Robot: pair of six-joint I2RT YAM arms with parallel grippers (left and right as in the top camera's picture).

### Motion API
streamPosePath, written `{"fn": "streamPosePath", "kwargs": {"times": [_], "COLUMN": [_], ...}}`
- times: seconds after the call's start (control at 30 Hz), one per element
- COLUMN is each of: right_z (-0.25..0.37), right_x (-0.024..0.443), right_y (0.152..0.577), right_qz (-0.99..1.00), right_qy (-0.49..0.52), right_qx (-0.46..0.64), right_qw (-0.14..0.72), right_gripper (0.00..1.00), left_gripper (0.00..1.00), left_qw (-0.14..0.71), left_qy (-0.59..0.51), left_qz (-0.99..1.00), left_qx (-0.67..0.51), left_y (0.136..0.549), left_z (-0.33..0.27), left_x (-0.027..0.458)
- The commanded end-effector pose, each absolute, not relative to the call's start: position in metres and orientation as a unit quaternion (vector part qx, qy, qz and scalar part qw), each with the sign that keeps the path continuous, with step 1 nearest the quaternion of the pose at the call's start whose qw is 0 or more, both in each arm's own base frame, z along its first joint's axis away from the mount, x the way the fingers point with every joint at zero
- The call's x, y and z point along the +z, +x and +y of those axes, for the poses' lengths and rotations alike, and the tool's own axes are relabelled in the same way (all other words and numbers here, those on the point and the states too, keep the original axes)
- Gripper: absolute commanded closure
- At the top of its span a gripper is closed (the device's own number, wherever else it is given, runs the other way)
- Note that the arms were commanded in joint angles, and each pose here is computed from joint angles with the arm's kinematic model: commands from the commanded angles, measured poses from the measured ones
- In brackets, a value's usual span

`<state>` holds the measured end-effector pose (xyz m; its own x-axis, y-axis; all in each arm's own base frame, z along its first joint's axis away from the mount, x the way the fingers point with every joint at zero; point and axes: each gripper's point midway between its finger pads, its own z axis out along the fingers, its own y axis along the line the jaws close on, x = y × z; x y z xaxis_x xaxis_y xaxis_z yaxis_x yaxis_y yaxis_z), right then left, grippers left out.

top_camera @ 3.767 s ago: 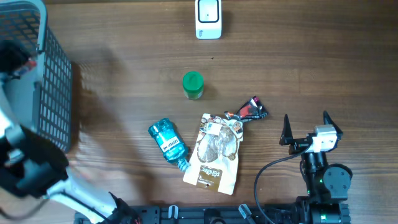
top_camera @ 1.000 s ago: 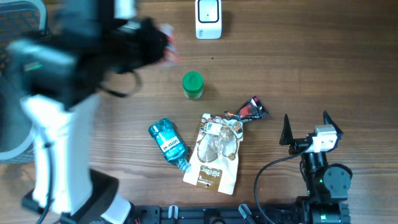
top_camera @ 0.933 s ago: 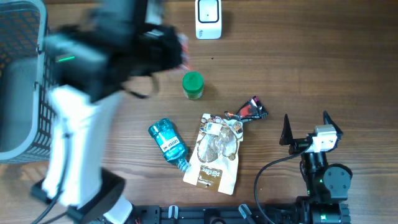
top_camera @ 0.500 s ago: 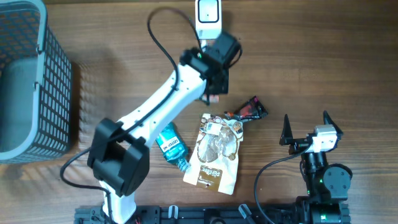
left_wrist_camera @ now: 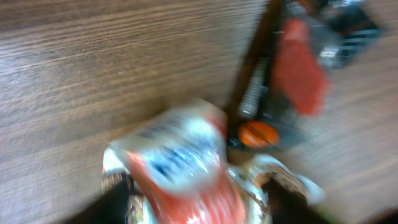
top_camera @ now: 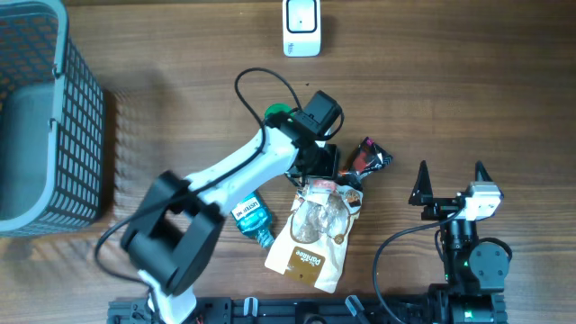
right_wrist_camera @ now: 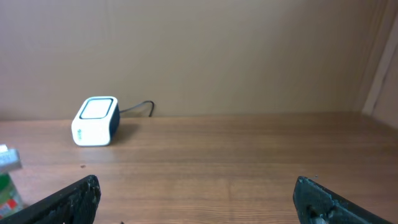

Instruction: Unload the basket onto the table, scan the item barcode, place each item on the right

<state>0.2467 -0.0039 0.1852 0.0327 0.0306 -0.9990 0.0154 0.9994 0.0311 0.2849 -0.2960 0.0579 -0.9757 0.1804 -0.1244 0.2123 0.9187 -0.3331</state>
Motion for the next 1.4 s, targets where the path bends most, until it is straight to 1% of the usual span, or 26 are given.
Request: {"fn": "streamPosePath", "kwargs": {"times": [0.0, 0.1, 0.17, 0.23, 0.3, 0.33, 0.43, 0.5, 0.57, 0.6, 0.67, 0.7, 0.73, 0.77, 0.8, 0.87, 0.93, 1.03, 1.2, 1.37], "right_z": [0.007, 0.007, 0.007, 0.002, 0.003, 0.013, 0.042, 0.068, 0.086, 0.091, 0.09, 0.09, 0.088, 0.091, 0.1, 0.118, 0.142, 0.168, 0.193, 0.198], "right_x": [0.23, 0.246, 0.26, 0.276, 0.288, 0.297, 0.309, 0.31, 0.305, 0.295, 0.266, 0.256, 0.238, 0.203, 0.187, 0.162, 0.136, 0.124, 0.119, 0.108], "right_y": [0.238, 0.23, 0.222, 0.212, 0.205, 0.204, 0.208, 0.216, 0.229, 0.232, 0.252, 0.263, 0.274, 0.283, 0.287, 0.294, 0.293, 0.28, 0.263, 0.277], "right_qz": [0.664, 0.675, 0.693, 0.715, 0.745, 0.775, 0.833, 0.869, 0.878, 0.886, 0.903, 0.908, 0.917, 0.926, 0.929, 0.933, 0.941, 0.935, 0.901, 0.871], "right_qy": [0.01, 0.017, 0.024, 0.059, 0.095, 0.102, 0.068, 0.045, 0.029, 0.028, 0.076, 0.08, 0.106, 0.166, 0.182, 0.206, 0.251, 0.302, 0.399, 0.464], "right_qx": [0.045, 0.051, 0.055, 0.066, 0.098, 0.132, 0.19, 0.252, 0.302, 0.314, 0.319, 0.318, 0.311, 0.302, 0.301, 0.287, 0.224, 0.186, 0.17, 0.165], "right_qw": [0.746, 0.736, 0.718, 0.693, 0.653, 0.609, 0.515, 0.423, 0.37, 0.34, 0.277, 0.262, 0.228, 0.151, 0.113, 0.067, 0.04, 0.021, -0.008, 0.004], "right_gripper": [0.0, 0.0, 0.0, 0.0, 0.0, 0.0, 0.0, 0.0, 0.0, 0.0, 0.0, 0.17, 0.2, 0.07, 0.0, 0.0, 0.0, 0.0, 0.0, 0.0], "left_gripper": [0.0, 0.0, 0.0, 0.0, 0.0, 0.0, 0.0, 0.0, 0.0, 0.0, 0.0, 0.0, 0.0, 0.0, 0.0, 0.0, 0.0, 0.0, 0.0, 0.0], "left_qw": [0.165, 0.255, 0.313, 0.366, 0.416, 0.457, 0.498, 0.505, 0.496, 0.487, 0.472, 0.466, 0.462, 0.458, 0.452, 0.443, 0.43, 0.421, 0.412, 0.384], "left_qy": [0.104, 0.085, 0.079, 0.055, 0.017, -0.019, -0.085, -0.135, -0.16, -0.169, -0.186, -0.197, -0.205, -0.214, -0.222, -0.224, -0.226, -0.233, -0.25, -0.258], "left_qz": [0.961, 0.942, 0.918, 0.895, 0.872, 0.852, 0.833, 0.83, 0.835, 0.841, 0.849, 0.851, 0.852, 0.853, 0.855, 0.859, 0.865, 0.869, 0.871, 0.881], "left_qx": [-0.196, -0.202, -0.229, -0.249, -0.257, -0.253, -0.225, -0.195, -0.177, -0.165, -0.15, -0.143, -0.137, -0.132, -0.129, -0.127, -0.123, -0.113, -0.1, -0.094], "left_y": [0.31, 0.328, 0.334, 0.339, 0.342, 0.341, 0.33, 0.315, 0.305, 0.301, 0.299, 0.3, 0.302, 0.306, 0.31, 0.315, 0.322, 0.33, 0.348, 0.364], "left_z": [-0.29, -0.273, -0.261, -0.238, -0.202, -0.163, -0.098, -0.055, -0.036, -0.028, -0.017, -0.01, -0.004, 0.001, 0.005, 0.006, 0.006, 0.01, 0.022, 0.026], "left_x": [0.149, 0.222, 0.281, 0.333, 0.377, 0.405, 0.429, 0.432, 0.425, 0.419, 0.41, 0.405, 0.402, 0.398, 0.394, 0.388, 0.379, 0.372, 0.359, 0.338]}}
